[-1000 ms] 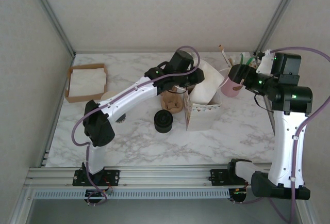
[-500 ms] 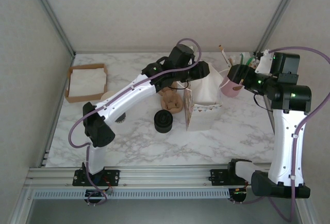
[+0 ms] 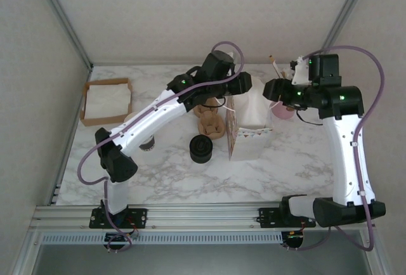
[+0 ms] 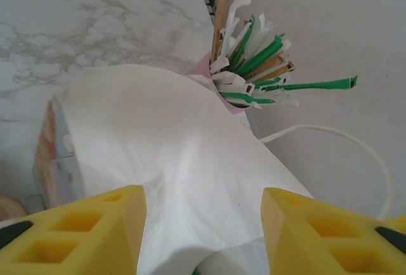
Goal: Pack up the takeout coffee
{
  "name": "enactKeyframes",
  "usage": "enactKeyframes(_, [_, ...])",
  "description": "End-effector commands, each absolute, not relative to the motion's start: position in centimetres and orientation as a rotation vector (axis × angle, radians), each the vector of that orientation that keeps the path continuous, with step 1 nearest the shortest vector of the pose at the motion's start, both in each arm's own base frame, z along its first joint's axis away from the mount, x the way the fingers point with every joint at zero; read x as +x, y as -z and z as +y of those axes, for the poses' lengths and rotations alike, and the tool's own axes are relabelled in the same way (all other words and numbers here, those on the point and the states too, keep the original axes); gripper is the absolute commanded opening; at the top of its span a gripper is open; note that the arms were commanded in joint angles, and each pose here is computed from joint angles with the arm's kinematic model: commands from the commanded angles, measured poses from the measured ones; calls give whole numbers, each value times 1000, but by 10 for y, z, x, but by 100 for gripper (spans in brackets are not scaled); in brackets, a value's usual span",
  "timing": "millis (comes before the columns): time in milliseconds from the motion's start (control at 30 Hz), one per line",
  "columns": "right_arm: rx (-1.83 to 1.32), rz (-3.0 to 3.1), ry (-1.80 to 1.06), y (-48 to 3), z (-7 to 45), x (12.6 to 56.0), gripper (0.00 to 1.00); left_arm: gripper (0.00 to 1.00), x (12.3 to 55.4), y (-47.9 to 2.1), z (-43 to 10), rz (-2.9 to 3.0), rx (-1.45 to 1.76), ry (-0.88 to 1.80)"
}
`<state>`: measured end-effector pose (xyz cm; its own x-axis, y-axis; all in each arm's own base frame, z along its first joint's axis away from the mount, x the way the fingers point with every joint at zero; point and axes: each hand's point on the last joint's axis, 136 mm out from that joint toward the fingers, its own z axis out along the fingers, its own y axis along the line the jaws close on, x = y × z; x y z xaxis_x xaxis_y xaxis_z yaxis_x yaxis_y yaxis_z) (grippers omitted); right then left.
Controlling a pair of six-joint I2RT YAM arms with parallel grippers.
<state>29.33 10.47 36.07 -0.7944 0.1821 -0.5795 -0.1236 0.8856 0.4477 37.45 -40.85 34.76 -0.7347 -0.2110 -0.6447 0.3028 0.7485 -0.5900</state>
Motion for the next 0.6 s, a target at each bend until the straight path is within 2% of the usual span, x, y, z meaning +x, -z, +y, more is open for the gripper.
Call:
enactKeyframes(0, [-19, 2405, -530, -369, 107, 295, 61, 51, 375, -381, -372, 2126, 31, 852])
enactKeyframes(133, [-63, 2430, -460, -365, 117, 302, 55, 51, 378, -385, -344, 2092, -22, 850])
enactKeyframes(400, [-118, 2457, -268, -351, 130, 334, 32, 51, 386, -375, -296, 2076, -113, 841])
enactKeyframes(567, [-129, 2446, -164, -344, 137, 363, 28, 50, 389, -367, -283, 2079, -132, 845])
